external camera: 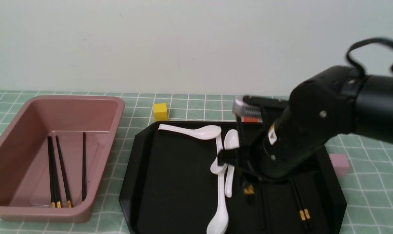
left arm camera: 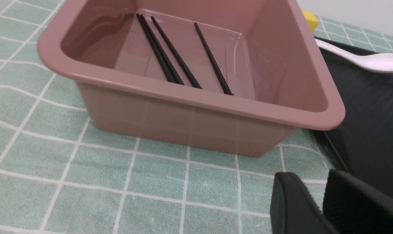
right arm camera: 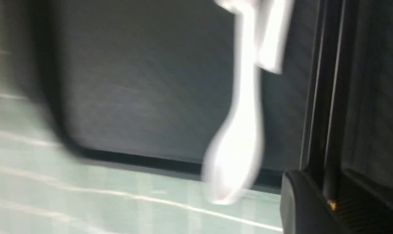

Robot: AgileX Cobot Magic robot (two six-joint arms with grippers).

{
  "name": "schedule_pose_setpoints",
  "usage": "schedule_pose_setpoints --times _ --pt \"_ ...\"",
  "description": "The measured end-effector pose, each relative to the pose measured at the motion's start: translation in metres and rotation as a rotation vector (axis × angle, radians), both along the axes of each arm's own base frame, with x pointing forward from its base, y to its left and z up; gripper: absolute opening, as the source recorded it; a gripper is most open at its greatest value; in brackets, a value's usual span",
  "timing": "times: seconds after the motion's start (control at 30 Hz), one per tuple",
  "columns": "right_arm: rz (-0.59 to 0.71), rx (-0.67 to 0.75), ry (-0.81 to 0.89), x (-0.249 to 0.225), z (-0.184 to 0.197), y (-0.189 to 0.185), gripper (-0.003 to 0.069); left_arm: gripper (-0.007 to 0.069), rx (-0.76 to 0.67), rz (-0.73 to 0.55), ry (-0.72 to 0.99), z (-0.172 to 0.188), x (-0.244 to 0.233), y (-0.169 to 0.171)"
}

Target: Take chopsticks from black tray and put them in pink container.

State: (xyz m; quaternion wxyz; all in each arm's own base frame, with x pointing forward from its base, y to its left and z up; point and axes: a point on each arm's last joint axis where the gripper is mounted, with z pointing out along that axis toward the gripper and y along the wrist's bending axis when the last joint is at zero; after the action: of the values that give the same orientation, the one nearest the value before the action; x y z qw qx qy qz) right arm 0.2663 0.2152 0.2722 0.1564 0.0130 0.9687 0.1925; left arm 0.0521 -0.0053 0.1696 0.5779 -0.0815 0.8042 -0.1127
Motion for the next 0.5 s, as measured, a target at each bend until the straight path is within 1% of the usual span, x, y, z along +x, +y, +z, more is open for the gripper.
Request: schedule_pose_setpoints --times 0.1,0.13,0.17,0.2,0.27,0.3,0.37,0.43,0.47,0.5 --pt "0.093 0.132 -0.079 0.003 0.019 0.019 0.0147 0.0174 0.0 0.0 0.0 0.0 0.0 0.0" --pt "0.092 0.145 -0.076 0.003 0.021 0.021 0.0147 0.0174 0.0 0.0 0.0 0.0 0.0 0.0" --pt "0.156 0.221 -0.115 0.004 0.028 0.039 0.0147 0.0174 0.0 0.0 0.0 0.0 0.0 0.0" --pt "0.196 0.269 -0.141 0.004 0.031 0.052 0.0147 0.0174 0.0 0.0 0.0 0.0 0.0 0.0" --pt "0.27 0.333 -0.19 0.006 0.031 0.077 0.0147 0.0174 0.0 0.0 0.0 0.0 0.0 0.0" --pt "0.287 0.356 -0.205 0.007 0.031 0.084 0.0147 0.0174 0.0 0.0 0.0 0.0 0.0 0.0" --pt "0.358 0.44 -0.254 0.007 0.026 0.122 0.0147 0.0174 0.0 0.0 0.0 0.0 0.0 0.0" --pt "0.382 0.499 -0.284 0.008 0.019 0.15 0.0147 0.0174 0.0 0.0 0.0 0.0 0.0 0.0" --pt "0.377 0.517 -0.285 0.008 0.02 0.153 0.0147 0.0174 0.0 0.0 0.0 0.0 0.0 0.0" --pt "0.377 0.541 -0.298 0.009 0.014 0.166 0.0147 0.0174 0.0 0.0 0.0 0.0 0.0 0.0"
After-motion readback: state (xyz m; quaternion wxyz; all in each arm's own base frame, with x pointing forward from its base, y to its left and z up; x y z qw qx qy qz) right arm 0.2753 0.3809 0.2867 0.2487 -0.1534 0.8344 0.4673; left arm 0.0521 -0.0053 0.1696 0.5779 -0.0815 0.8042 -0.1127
